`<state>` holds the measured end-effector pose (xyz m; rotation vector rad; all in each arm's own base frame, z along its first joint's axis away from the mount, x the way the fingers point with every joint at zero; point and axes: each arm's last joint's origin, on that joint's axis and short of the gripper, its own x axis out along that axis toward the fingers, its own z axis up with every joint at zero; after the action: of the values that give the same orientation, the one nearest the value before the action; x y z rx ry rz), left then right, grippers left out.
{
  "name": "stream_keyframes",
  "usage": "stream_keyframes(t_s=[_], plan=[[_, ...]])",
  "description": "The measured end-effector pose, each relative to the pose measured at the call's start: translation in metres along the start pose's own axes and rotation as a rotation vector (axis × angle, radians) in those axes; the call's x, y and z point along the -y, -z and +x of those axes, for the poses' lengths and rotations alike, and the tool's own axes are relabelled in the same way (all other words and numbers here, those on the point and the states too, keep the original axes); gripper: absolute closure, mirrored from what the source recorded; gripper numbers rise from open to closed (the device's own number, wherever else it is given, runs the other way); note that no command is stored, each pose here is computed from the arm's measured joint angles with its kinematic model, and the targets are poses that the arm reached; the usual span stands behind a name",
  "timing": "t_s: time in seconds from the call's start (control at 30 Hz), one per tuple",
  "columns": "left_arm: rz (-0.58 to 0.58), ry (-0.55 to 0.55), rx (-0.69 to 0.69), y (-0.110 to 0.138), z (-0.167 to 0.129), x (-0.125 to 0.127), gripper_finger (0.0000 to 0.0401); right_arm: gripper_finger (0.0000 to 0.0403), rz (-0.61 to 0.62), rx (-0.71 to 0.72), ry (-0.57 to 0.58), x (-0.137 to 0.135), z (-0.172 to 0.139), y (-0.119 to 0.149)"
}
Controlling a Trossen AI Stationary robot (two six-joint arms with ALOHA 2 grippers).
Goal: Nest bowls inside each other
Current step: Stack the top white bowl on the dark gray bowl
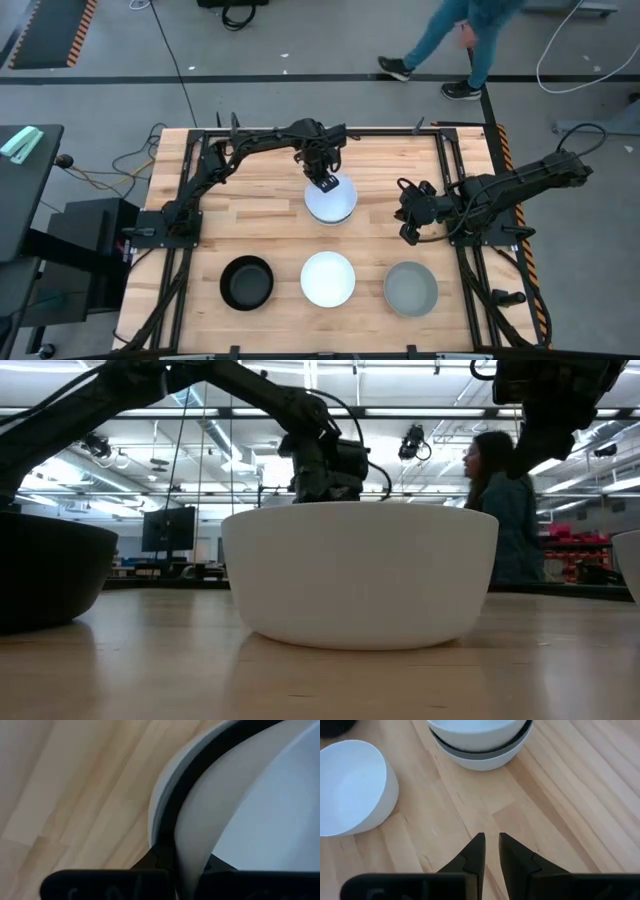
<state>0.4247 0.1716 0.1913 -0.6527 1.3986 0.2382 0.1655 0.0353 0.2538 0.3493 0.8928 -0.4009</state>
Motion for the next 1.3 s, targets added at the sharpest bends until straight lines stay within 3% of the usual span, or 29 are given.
stream_keyframes(t_s=[0.33,1.3], plan=[[0.017,0.009,-0.024,-0.002,0.009,-0.005,0.0389,0.0341,-0.006,0.005,-0.003,0.000,0.000,0.000],[0.003,0.095,-0.022,0.002,-0.009,0.001,0.0245,0.0341,-0.012,0.005,-0.002,0.000,0.000,0.000]])
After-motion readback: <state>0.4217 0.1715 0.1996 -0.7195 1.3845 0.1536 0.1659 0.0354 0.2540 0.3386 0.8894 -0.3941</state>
